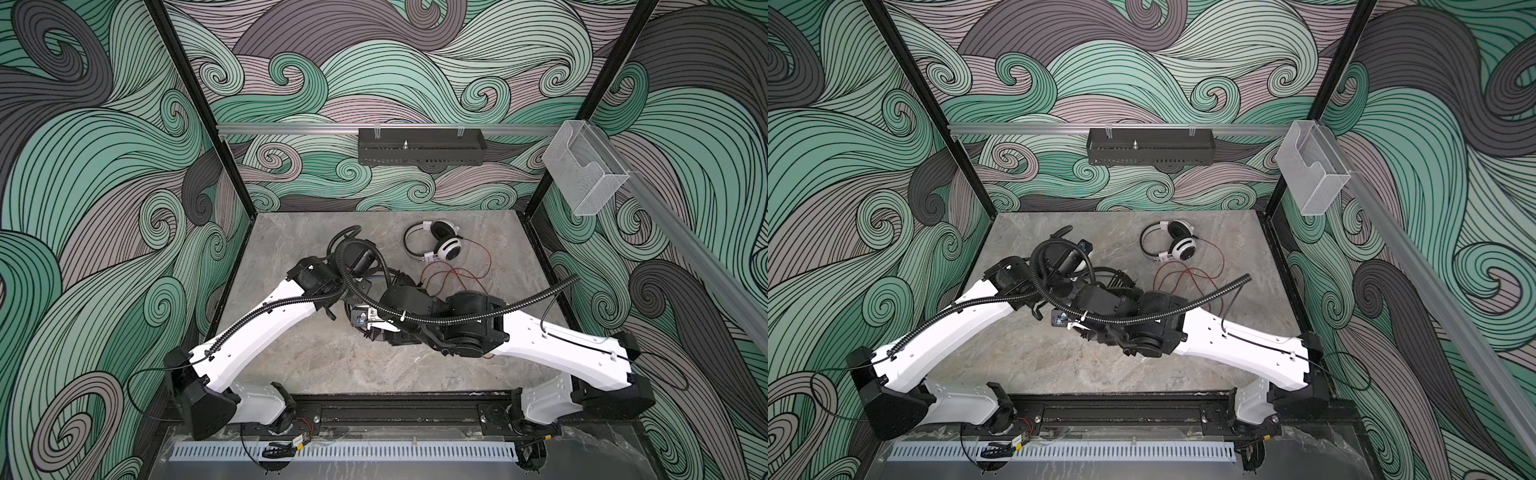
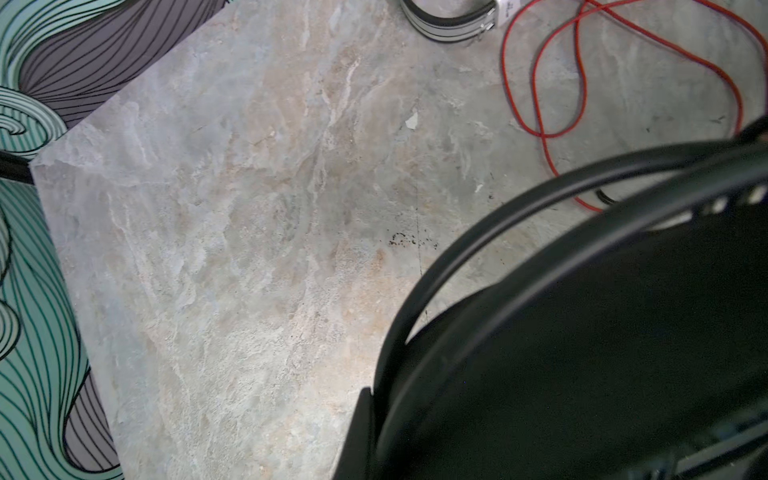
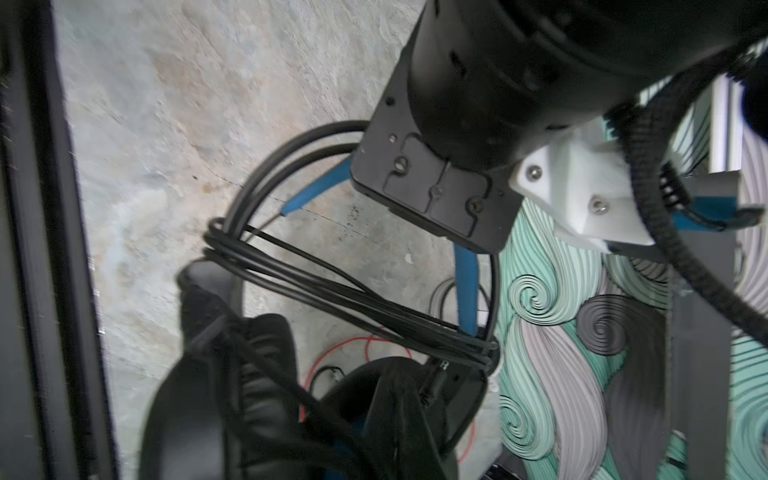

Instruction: Wrap the headphones

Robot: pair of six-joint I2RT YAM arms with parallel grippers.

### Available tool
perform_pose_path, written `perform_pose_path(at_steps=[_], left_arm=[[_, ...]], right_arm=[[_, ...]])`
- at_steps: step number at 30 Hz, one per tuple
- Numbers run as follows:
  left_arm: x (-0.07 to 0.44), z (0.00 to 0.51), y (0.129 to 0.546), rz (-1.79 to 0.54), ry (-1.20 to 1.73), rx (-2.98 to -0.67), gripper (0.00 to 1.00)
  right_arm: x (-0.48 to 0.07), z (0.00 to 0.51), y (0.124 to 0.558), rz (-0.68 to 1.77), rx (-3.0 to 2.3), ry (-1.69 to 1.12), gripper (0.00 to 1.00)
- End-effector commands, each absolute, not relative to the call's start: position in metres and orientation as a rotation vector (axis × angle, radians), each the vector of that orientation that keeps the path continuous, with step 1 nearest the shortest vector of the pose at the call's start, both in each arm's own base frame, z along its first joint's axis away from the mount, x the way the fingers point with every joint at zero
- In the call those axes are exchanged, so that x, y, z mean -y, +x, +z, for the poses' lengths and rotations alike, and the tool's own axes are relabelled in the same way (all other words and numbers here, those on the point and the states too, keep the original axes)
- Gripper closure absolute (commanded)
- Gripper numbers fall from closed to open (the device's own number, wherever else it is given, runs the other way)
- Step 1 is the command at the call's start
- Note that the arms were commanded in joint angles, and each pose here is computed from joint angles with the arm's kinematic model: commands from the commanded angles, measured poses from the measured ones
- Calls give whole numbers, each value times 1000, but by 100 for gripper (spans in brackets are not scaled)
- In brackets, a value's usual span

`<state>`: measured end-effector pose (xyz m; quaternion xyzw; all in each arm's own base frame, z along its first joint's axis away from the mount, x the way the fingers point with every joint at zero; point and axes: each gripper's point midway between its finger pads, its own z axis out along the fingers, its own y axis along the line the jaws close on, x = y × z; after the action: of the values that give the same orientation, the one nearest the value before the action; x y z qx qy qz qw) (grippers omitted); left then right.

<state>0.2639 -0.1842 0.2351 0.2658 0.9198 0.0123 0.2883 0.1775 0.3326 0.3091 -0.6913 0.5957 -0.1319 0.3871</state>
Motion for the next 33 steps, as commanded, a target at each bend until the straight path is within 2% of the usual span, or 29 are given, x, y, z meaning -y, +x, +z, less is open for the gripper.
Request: perform_pose_path(at_steps=[1,6,11,23,26,33], left_arm=[[192,233,243,-42,864,-2454,100],[194,235,238,-63,908,-2439,100],[198,236,234,-81,936,-2448,100],[191,244,220,-73,1007,-2430,100],[190,248,217,-73,1023,-2431,100],[194,248,209,-111,1061,-2441,100]], right_arm=[[-319,351,201,-510,-1410,-1611,100],[-318,365,213,-667,-1245,-1577,100],[-321,378,214,-656,-1180,-1574,99],[-291,309,212,-668,-1085,-1844,97],[-284,290,214,-590,-1160,-1906,97],[-288,283,217,-386,-1324,-1908,96]])
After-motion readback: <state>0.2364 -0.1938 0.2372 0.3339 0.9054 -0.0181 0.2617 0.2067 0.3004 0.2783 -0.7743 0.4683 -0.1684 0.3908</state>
